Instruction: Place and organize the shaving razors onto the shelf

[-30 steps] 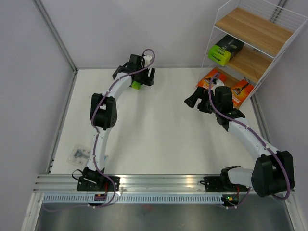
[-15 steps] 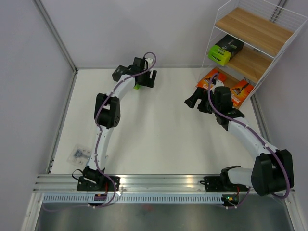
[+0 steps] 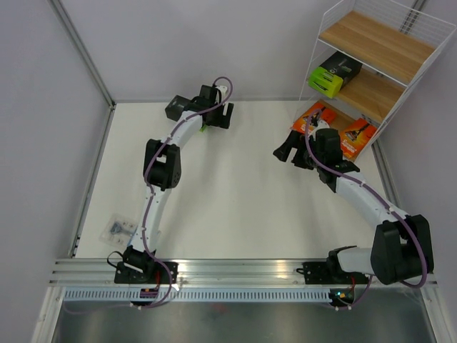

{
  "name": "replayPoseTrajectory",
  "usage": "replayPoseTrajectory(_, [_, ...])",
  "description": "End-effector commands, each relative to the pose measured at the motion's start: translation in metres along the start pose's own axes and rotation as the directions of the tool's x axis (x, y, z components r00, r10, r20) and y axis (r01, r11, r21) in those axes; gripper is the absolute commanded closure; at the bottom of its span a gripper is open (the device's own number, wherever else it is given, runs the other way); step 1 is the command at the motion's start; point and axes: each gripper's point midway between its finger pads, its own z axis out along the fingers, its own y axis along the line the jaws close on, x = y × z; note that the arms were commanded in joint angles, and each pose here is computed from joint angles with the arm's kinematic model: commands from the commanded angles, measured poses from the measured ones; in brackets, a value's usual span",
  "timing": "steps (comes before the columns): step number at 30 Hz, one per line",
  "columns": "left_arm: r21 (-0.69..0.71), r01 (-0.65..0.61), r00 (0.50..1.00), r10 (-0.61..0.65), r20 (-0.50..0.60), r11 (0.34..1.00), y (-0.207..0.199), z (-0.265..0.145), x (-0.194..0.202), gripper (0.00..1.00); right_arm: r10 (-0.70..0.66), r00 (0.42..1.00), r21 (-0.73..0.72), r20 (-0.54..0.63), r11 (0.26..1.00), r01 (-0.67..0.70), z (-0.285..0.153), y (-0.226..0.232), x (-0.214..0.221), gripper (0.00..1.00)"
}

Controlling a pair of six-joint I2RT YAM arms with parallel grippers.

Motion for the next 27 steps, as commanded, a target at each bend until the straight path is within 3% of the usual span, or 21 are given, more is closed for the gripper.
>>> replayPoseTrajectory(1, [-0.026, 0.043, 0.999, -0.042, 0.030, 0.999, 0.007, 0.006, -0.009, 0.09, -0.024, 0.999, -0.012, 0.022, 1.000, 0.025, 0.004, 0.004, -0.009, 0.02])
replayPoseTrajectory(6, [0.006, 0.048, 0.999, -0.048, 0.025, 0.999, 0.002, 0.007, -0.008, 0.09, -0.033, 0.999, -0.004, 0.007, 0.999, 0.033, 0.010, 0.001, -0.007, 0.02])
replayPoseTrajectory(11, [0.125, 0.041, 0.999, -0.041, -0.007, 0.991, -0.019, 0.006, 0.001, 0.19, -0.032, 0.999, -0.009, -0.002, 0.999, 0.032, 0.016, 0.001, -0.006, 0.02])
replayPoseTrajectory(15, [0.179, 0.050, 0.999, -0.046, -0.029, 0.983, -0.029, 0.004, 0.006, 0.35, -0.028, 1.000, -0.012, -0.006, 1.000, 0.027, 0.017, 0.002, -0.006, 0.02])
replayPoseTrajectory(20, [0.200, 0.067, 0.996, -0.056, -0.063, 0.978, -0.034, -0.002, 0.017, 0.44, -0.025, 1.000, -0.008, 0.005, 1.000, 0.025, 0.011, 0.001, -0.005, 0.02])
replayPoseTrajectory(22, [0.212, 0.070, 0.996, -0.058, -0.062, 0.975, -0.040, -0.010, 0.014, 0.52, -0.025, 1.000, -0.009, 0.013, 1.000, 0.025, 0.008, 0.002, -0.005, 0.02])
replayPoseTrajectory(27, [0.175, 0.015, 0.996, 0.000, -0.088, 0.985, -0.049, -0.025, 0.027, 0.68, -0.021, 0.999, -0.015, 0.043, 1.000, 0.022, -0.006, 0.005, -0.007, 0.02])
